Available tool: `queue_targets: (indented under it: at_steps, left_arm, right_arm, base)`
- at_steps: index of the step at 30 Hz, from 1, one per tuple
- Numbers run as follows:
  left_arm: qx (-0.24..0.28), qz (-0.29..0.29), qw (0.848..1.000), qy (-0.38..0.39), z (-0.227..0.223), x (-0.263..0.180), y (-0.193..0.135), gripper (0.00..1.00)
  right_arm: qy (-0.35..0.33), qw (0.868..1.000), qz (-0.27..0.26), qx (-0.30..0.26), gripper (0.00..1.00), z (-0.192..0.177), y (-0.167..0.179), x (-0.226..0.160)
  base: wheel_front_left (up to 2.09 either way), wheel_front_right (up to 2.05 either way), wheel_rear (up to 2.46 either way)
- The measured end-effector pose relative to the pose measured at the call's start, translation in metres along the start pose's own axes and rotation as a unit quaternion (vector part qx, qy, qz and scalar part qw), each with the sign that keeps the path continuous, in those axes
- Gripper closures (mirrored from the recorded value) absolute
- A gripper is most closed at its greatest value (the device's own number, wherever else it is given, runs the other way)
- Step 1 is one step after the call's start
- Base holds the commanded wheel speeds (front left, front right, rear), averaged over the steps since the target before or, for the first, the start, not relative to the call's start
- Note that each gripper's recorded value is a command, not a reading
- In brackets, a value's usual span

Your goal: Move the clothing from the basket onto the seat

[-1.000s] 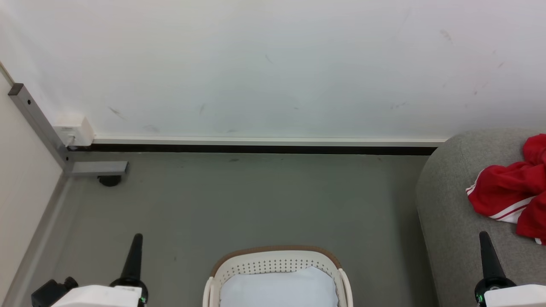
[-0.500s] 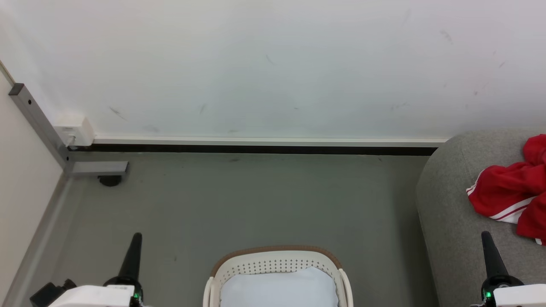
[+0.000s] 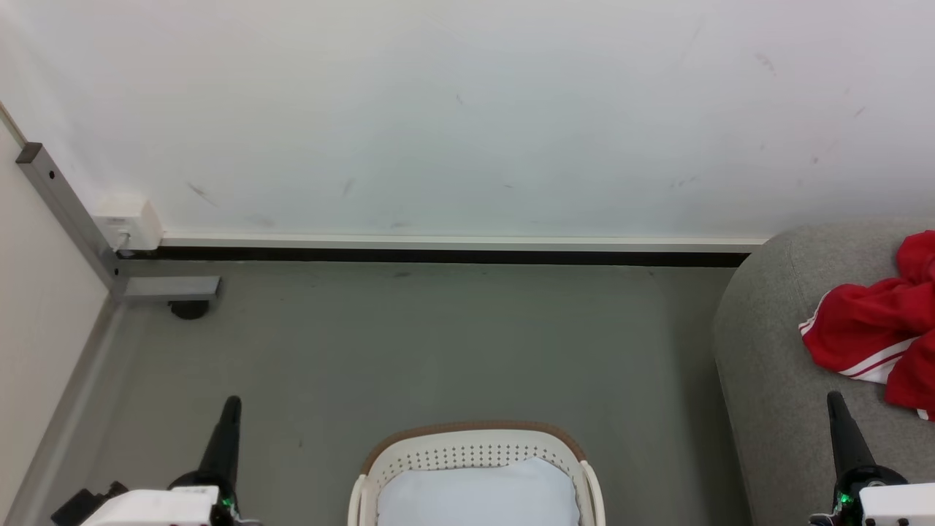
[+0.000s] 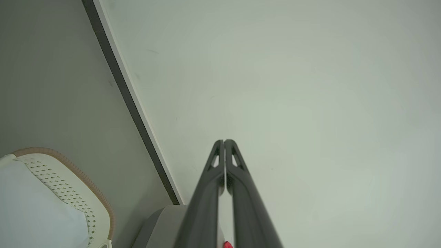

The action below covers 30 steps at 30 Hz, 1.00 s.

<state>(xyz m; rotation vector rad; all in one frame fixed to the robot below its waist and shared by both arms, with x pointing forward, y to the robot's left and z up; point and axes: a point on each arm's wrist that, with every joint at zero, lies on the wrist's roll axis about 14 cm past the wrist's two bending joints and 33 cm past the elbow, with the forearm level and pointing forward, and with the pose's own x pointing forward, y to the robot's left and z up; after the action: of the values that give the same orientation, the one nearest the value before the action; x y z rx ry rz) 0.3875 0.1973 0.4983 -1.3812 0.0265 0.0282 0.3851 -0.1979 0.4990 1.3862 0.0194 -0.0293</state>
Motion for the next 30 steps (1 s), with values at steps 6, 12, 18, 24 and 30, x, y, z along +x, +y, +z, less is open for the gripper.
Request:
queue_targets:
  at_steps: [6, 12, 18, 24, 30]
  left_arm:
    - [-0.023, -0.003, 1.0, 0.0, 0.0005, 0.0, -0.0012, 1.0]
    - [-0.044, -0.005, 0.999, 0.002, 0.0007, 0.0001, -0.0023, 1.0]
    - [-0.062, -0.008, 0.998, 0.002, 0.0016, 0.0001, -0.0033, 1.0]
    - [-0.083, -0.011, 0.996, 0.001, 0.0027, 0.0001, -0.0045, 1.0]
    - [-0.094, -0.013, 0.996, 0.002, 0.0032, 0.0001, -0.0053, 1.0]
  right_arm:
    - [0.002, 1.0, 0.003, 0.021, 1.0, 0.0007, 0.0016, 0.0009]
    - [0.002, 0.999, 0.005, 0.04, 1.0, 0.0016, 0.0027, 0.0014]
    - [0.002, 0.998, 0.008, 0.061, 1.0, 0.0023, 0.0036, 0.0016]
    - [0.004, 0.997, 0.01, 0.078, 1.0, 0.0026, 0.0044, 0.0018]
    - [0.005, 0.996, 0.012, 0.093, 1.0, 0.003, 0.0052, 0.002]
  base:
    - [0.0, 0.0, 0.0]
    - [0.0, 0.0, 0.0]
    - [0.0, 0.0, 0.0]
    - [0.0, 0.0, 0.0]
    - [0.0, 0.0, 0.0]
